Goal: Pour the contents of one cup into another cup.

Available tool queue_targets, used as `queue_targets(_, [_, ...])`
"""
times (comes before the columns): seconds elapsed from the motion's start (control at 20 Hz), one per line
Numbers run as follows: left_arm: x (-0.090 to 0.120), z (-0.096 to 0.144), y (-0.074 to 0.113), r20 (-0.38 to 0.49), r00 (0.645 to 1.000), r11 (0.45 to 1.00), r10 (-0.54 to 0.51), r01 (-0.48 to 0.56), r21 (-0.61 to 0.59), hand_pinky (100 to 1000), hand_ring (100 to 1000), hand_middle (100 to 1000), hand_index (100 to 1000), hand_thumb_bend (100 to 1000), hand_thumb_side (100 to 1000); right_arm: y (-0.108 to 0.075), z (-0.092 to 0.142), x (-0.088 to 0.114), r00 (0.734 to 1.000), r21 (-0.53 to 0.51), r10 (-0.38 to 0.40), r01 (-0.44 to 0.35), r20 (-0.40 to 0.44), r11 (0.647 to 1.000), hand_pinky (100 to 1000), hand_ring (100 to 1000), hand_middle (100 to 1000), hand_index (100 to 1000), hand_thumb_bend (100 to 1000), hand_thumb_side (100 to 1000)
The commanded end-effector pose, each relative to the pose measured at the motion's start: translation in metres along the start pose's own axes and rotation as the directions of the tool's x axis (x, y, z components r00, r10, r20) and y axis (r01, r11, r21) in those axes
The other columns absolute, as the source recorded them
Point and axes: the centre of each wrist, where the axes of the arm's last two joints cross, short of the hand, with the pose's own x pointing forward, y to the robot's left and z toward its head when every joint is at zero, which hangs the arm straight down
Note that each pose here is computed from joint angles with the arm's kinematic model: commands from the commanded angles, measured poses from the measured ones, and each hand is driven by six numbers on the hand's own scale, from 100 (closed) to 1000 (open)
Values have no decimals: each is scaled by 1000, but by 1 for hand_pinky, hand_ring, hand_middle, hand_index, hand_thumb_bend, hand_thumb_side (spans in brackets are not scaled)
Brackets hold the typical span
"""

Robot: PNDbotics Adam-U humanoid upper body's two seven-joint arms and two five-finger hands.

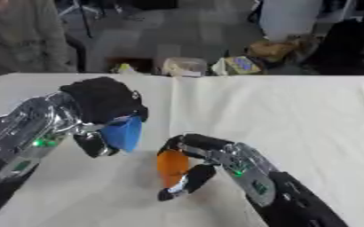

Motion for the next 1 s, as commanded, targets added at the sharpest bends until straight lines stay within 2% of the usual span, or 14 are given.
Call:
queue_targets(0.05, [-16, 13, 2, -74, 994, 994, 75, -69, 81, 382, 352, 343, 748, 296, 103, -17, 11, 0, 1000, -83, 23, -24, -10, 996, 737, 807, 818, 862, 708, 617])
queue_targets(0.15, [-22, 14, -14, -97, 967, 963, 235, -218, 156, 387, 352, 325, 728, 344, 100, -18, 17, -4, 999, -120, 10, -14, -34, 993, 733, 804, 814, 861, 686, 611])
queue_targets(0.2, [-24, 14, -22, -97, 940, 930, 328, -303, 207, 384, 355, 315, 712, 401, 100, -18, 21, -7, 999, -139, 0, -7, -49, 990, 728, 799, 807, 860, 673, 612])
queue_targets(0.3, [-27, 15, -40, -85, 856, 821, 511, -456, 344, 407, 356, 305, 693, 458, 100, -16, 29, -14, 997, -182, -26, 11, -79, 983, 720, 794, 801, 858, 663, 613])
queue_targets(0.45, [-25, 12, -66, -24, 689, 592, 724, -603, 534, 407, 362, 307, 677, 492, 100, -16, 40, -22, 991, -247, -64, 34, -115, 968, 710, 788, 792, 856, 647, 609])
queue_targets(0.5, [-23, 10, -75, 6, 628, 509, 778, -636, 581, 414, 370, 312, 672, 546, 114, -16, 44, -24, 989, -270, -78, 42, -125, 962, 702, 783, 787, 854, 641, 608])
queue_targets(0.6, [-19, 5, -95, 56, 503, 352, 862, -675, 648, 424, 381, 317, 666, 560, 105, -15, 51, -29, 983, -316, -116, 65, -144, 947, 688, 776, 778, 848, 631, 612])
queue_targets(0.7, [-16, 0, -119, 64, 386, 234, 920, -674, 701, 445, 397, 332, 670, 572, 100, -15, 61, -35, 972, -372, -169, 99, -160, 923, 676, 768, 771, 844, 621, 610])
queue_targets(0.85, [-8, -7, -154, 33, 274, 161, 961, -653, 740, 472, 419, 354, 680, 631, 144, -17, 73, -40, 959, -454, -224, 124, -174, 883, 667, 763, 765, 840, 615, 604])
queue_targets(1.0, [2, -10, -183, 4, 217, 140, 976, -646, 750, 496, 438, 368, 683, 670, 164, -21, 82, -41, 950, -519, -258, 134, -174, 844, 654, 756, 756, 837, 606, 600])
